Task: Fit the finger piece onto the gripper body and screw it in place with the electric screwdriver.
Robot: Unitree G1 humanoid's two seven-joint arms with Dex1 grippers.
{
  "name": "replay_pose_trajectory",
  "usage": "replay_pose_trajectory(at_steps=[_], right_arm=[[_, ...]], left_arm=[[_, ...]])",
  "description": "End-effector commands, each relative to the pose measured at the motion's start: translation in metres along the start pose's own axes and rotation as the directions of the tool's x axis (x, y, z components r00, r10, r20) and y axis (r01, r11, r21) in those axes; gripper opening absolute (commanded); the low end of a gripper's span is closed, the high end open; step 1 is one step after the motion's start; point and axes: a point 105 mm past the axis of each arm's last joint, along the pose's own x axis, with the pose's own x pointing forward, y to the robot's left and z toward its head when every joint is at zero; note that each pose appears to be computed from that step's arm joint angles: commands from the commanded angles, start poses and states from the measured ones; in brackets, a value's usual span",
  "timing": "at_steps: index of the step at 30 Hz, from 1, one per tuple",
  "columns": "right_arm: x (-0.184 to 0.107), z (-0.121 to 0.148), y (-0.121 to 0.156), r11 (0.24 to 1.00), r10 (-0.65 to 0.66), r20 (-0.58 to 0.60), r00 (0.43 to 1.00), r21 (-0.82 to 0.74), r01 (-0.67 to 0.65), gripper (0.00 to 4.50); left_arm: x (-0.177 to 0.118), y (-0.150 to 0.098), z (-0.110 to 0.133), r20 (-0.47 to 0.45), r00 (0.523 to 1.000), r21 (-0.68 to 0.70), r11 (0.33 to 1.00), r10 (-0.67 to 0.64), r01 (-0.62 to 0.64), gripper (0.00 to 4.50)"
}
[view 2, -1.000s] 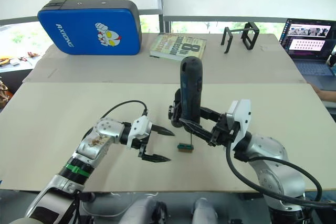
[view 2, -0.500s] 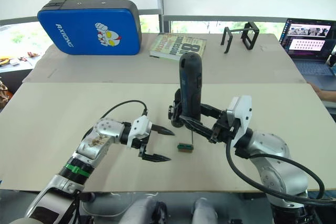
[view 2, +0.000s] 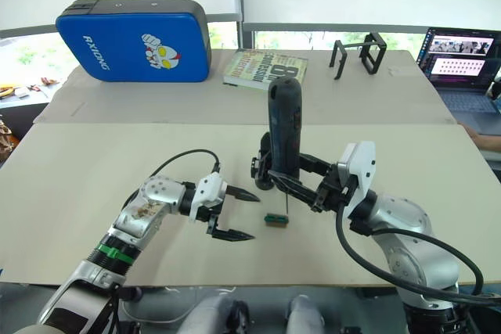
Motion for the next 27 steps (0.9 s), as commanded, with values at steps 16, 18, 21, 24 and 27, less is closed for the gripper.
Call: replay_pose_trajectory(at_steps=[16, 18, 21, 24, 27], right_arm=[[0.0018, 0.0109, 0.0004, 0.999, 0.023, 0.033, 0.999, -0.034, -0.021, 1.86], [0.0024, 0.0122, 0.0008, 0.999, 0.024, 0.035, 0.999, -0.034, -0.023, 1.86], [0.0028, 0.0145, 0.0021, 0.999, 0.027, 0.038, 0.999, -0.035, -0.025, 1.86], [0.0034, 0.0166, 0.0047, 0.999, 0.030, 0.043, 0.999, -0.031, -0.029, 1.86], [0.0051, 0.0197, 0.0081, 0.999, 0.035, 0.050, 0.998, -0.023, -0.034, 1.86]], left_arm=[[0.0007, 0.0063, 0.0096, 0.019, 1.000, 0.045, 0.999, 0.006, -0.007, 4.50], [0.0011, 0.0066, 0.0100, 0.020, 1.000, 0.045, 0.999, 0.006, -0.007, 4.50], [0.0017, 0.0066, 0.0101, 0.019, 1.000, 0.045, 0.999, 0.006, -0.007, 4.50], [0.0019, 0.0067, 0.0100, 0.019, 1.000, 0.045, 0.999, 0.005, -0.006, 4.50], [0.0019, 0.0069, 0.0098, 0.017, 1.000, 0.046, 0.999, 0.005, -0.006, 4.50]])
